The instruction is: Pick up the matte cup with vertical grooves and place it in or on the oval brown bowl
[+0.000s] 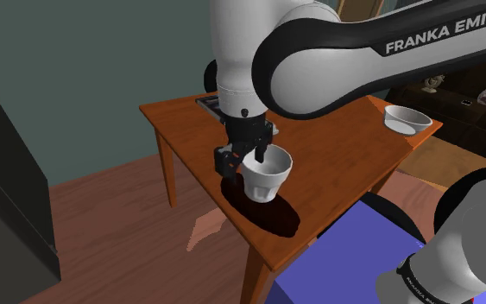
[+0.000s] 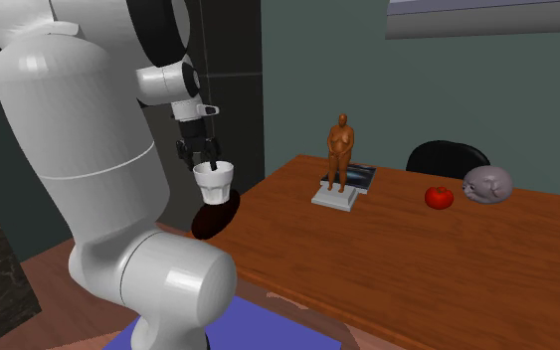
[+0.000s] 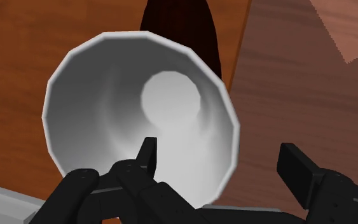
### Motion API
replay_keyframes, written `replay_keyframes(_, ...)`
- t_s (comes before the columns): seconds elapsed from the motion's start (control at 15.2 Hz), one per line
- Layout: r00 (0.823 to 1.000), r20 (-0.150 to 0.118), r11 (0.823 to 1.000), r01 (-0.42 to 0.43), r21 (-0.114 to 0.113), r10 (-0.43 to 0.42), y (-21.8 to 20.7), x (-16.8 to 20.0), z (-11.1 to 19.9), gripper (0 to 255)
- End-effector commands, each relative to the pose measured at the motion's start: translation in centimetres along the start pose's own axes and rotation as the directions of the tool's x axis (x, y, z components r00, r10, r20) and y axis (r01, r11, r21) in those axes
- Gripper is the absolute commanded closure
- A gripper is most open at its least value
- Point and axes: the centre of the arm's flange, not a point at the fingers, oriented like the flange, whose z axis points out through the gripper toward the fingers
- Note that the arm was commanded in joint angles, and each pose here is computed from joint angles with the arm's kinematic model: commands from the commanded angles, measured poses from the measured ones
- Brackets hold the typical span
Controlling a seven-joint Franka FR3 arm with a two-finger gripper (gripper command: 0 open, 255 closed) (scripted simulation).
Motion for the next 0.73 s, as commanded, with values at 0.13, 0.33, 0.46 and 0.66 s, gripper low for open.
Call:
replay_keyframes(0.13,1.0,0.0,1.0,0.0,0.0,0.0,0.0,0.0,-1.3,0)
replay_keyframes(0.33,1.0,0.0,1.0,0.0,0.0,0.0,0.0,0.0,-5.0,0)
replay_keyframes(0.46,1.0,0.0,1.0,0.0,0.0,0.0,0.0,0.0,-5.0,0)
replay_keyframes(0.66,1.0,0.0,1.0,0.0,0.0,0.0,0.0,0.0,-5.0,0)
